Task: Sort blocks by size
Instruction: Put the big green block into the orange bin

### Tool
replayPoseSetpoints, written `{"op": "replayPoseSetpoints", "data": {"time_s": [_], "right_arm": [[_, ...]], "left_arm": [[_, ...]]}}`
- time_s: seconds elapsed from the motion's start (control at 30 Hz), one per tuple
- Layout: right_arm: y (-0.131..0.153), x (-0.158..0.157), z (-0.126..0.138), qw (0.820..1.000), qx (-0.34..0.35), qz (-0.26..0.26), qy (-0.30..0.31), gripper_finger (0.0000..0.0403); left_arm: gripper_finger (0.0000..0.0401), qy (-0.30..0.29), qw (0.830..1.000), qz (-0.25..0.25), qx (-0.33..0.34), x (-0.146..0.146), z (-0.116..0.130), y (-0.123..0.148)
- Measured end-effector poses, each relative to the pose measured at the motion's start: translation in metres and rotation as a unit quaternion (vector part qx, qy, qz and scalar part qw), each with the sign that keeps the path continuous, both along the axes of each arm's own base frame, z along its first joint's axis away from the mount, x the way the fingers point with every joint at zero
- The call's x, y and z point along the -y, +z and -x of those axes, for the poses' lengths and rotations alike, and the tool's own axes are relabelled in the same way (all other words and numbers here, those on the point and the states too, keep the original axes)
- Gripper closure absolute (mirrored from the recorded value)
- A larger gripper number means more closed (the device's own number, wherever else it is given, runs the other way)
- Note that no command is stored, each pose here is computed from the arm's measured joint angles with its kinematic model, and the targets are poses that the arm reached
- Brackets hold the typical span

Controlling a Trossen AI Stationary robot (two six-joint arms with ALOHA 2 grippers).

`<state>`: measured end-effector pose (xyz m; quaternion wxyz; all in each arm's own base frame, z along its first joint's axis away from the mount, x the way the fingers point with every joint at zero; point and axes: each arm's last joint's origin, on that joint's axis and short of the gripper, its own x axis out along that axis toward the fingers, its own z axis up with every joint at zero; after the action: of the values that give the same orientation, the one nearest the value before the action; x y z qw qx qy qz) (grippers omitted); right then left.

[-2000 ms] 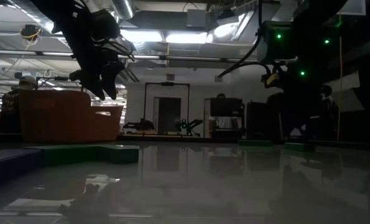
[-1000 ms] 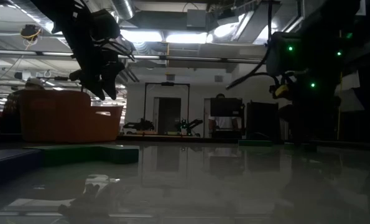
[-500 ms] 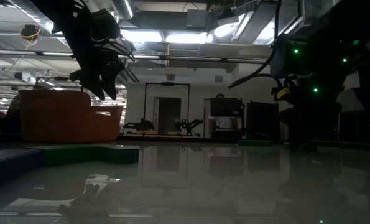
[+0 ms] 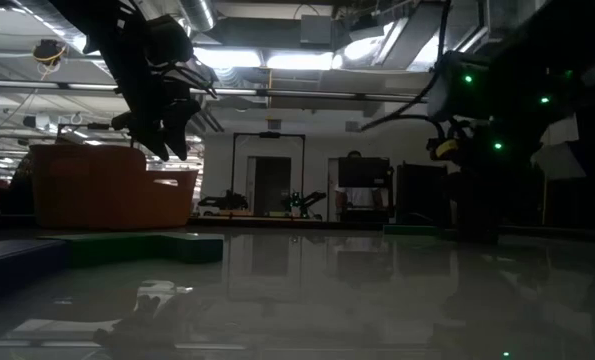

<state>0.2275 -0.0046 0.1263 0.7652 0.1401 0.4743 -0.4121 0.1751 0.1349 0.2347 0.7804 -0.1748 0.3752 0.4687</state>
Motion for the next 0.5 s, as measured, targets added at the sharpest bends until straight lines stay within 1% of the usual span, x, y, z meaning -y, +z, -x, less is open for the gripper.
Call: {"op": "replayPoseSetpoints", "data": {"time_s": [0.1,0.2,0.33,0.43,0.5], "right_arm": [[0.003,0.000,-0.011,0.998,0.041,0.014,0.038,0.0315],[0.010,-0.001,-0.026,0.991,0.095,0.039,0.087,0.0314],[0.025,-0.002,-0.045,0.969,0.173,0.084,0.152,0.0299],[0.036,-0.002,-0.055,0.949,0.211,0.127,0.195,0.0303],[0.043,-0.002,-0.059,0.935,0.224,0.159,0.223,0.0309]], "left_arm": [[0.0180,-0.001,1.000,0.000,0.000,0.000,0.000,0.000],[0.0180,-0.008,1.000,-0.002,0.003,0.003,-0.003,0.000],[0.0180,-0.030,0.999,0.003,0.014,0.009,-0.008,0.001],[0.0180,-0.054,0.996,0.032,0.058,0.015,-0.015,0.003],[0.0180,-0.081,0.990,0.061,0.101,0.020,-0.022,0.004]]}}
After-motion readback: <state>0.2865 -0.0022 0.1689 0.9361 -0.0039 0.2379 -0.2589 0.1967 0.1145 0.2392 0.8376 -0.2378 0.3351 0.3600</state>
